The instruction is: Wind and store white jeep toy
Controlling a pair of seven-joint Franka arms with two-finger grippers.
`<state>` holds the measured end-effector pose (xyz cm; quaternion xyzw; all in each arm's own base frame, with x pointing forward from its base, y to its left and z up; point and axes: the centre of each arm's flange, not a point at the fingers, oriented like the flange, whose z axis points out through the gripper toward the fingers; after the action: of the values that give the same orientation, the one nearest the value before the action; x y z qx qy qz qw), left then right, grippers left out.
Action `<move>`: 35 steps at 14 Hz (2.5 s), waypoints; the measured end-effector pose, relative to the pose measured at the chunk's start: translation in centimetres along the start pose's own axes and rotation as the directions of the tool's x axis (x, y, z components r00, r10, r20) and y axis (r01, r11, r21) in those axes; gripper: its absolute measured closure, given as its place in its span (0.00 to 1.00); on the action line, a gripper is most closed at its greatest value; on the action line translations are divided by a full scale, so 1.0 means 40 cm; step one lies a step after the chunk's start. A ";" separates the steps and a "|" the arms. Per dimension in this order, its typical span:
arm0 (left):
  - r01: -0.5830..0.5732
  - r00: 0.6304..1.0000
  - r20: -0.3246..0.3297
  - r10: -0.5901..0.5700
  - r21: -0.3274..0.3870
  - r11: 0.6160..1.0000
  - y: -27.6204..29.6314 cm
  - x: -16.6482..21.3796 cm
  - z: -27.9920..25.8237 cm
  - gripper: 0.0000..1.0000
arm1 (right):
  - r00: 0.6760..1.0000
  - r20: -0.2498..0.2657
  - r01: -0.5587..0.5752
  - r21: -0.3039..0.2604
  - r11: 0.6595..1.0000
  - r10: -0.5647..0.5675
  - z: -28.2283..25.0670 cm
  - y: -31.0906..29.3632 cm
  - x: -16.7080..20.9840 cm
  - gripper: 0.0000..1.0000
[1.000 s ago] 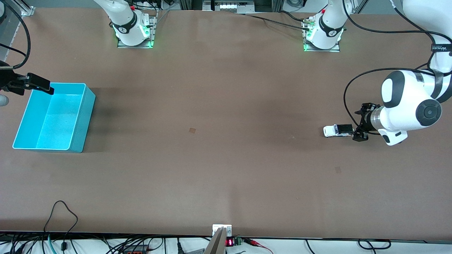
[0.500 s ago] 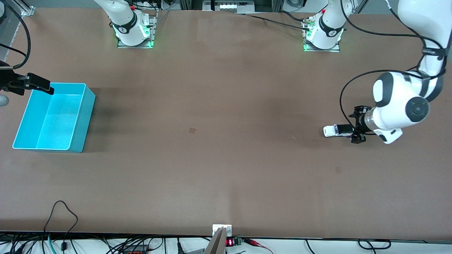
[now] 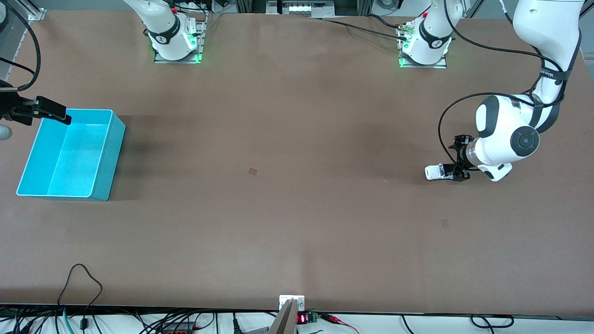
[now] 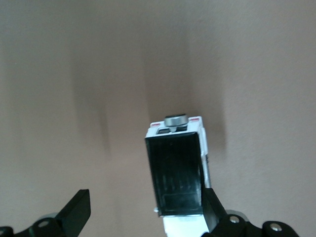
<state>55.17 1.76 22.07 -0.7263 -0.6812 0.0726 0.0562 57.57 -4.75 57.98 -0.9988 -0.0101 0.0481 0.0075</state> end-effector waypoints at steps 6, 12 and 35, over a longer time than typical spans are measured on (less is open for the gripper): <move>0.040 0.999 -0.011 -0.041 -0.053 0.998 0.014 0.002 -0.010 0.00 | 1.000 0.000 0.001 0.000 1.000 -0.001 0.000 -0.001 0.000 0.00; 0.050 0.998 -0.028 -0.053 -0.077 0.996 0.023 0.003 0.008 0.00 | 1.000 0.000 0.001 0.000 1.000 -0.001 0.000 -0.002 0.000 0.00; 0.112 0.993 -0.018 -0.113 -0.053 0.992 0.010 0.017 0.073 0.03 | 1.000 0.003 0.003 0.000 1.000 -0.003 0.001 -0.004 0.000 0.00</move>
<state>55.07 2.35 19.10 -0.6886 -0.7222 0.0441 0.0484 57.56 -4.60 57.94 -0.9987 -0.0114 0.0493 0.0076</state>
